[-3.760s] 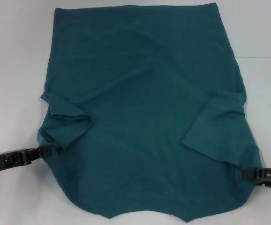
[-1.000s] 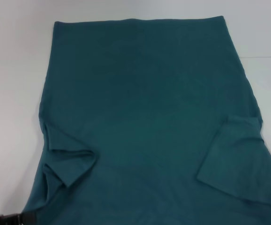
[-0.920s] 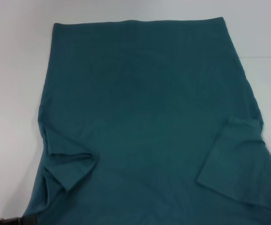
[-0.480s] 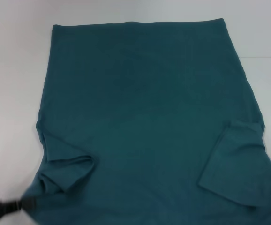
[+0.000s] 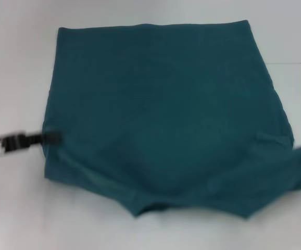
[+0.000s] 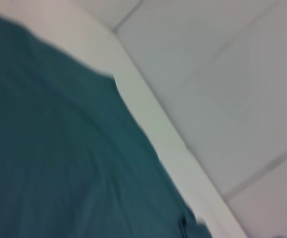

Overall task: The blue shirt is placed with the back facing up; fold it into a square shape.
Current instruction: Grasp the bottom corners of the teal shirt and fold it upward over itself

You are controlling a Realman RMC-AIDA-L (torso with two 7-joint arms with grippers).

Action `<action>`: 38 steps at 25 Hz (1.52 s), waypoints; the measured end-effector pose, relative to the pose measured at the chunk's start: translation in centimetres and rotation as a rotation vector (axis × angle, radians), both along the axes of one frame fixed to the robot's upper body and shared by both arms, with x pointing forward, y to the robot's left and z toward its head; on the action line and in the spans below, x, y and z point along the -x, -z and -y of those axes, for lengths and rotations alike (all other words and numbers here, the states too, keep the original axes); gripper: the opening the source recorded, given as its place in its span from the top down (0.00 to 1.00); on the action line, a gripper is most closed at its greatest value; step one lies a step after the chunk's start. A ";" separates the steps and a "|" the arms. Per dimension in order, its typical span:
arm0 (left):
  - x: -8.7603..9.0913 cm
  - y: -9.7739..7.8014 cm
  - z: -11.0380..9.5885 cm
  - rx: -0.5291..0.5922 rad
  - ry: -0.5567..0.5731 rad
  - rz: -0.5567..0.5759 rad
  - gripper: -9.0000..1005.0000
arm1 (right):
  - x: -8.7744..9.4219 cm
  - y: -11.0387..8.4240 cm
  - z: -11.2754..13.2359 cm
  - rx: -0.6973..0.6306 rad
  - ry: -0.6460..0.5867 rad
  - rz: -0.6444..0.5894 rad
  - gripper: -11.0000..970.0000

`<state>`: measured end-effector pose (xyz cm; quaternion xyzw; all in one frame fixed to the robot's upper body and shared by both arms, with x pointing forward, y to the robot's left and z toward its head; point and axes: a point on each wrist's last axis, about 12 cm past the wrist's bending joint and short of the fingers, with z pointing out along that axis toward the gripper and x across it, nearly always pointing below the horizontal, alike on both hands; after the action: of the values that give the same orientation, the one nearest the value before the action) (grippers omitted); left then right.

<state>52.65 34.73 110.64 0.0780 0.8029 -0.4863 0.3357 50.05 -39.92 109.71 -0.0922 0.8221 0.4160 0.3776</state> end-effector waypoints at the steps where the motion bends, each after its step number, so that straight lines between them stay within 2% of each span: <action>1: -1.1 -0.3 0.3 0.006 -0.022 0.015 0.97 | -0.7 -0.3 -0.1 0.000 0.014 0.016 0.96; 6: -5.0 -1.4 1.4 0.053 -0.157 0.085 0.97 | -4.4 -1.4 -1.0 0.034 0.074 0.070 0.96; 10: -7.0 -1.5 1.8 0.086 -0.285 0.132 0.97 | -7.5 -1.9 -2.4 0.077 0.106 0.104 0.96; 17: -9.3 -0.7 3.4 0.076 -0.408 0.159 0.97 | -12.3 -1.5 -5.2 0.228 0.187 0.117 0.96; 19: -9.8 -0.4 4.0 0.060 -0.435 0.163 0.97 | -13.4 -1.4 -6.0 0.278 0.216 0.126 0.96; 20: -10.1 -0.2 4.4 0.051 -0.448 0.163 0.97 | -13.4 -1.4 -6.0 0.278 0.216 0.126 0.96; 21: -10.1 -0.2 4.4 0.051 -0.448 0.163 0.97 | -14.7 -1.2 -6.9 0.343 0.261 0.138 0.96; 22: -10.8 0.3 5.4 0.021 -0.483 0.168 0.97 | -15.0 -1.2 -7.1 0.358 0.273 0.141 0.96; 26: -11.4 0.8 6.4 -0.010 -0.516 0.174 0.97 | -16.4 -1.0 -8.0 0.442 0.328 0.162 0.96; 27: -11.8 1.2 7.3 -0.035 -0.535 0.175 0.98 | -16.6 -0.9 -8.2 0.461 0.338 0.166 0.96; 31: -12.3 1.7 8.5 -0.082 -0.556 0.177 0.97 | -17.3 -0.5 -9.0 0.513 0.372 0.175 0.96; 38: -12.8 1.8 9.1 -0.123 -0.591 0.188 0.98 | -17.4 0.0 -9.8 0.517 0.386 0.189 0.95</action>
<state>65.49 25.65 108.83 -0.0938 0.7842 -0.3091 0.5298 67.46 -30.15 109.75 -0.0656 0.8641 0.1042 0.4880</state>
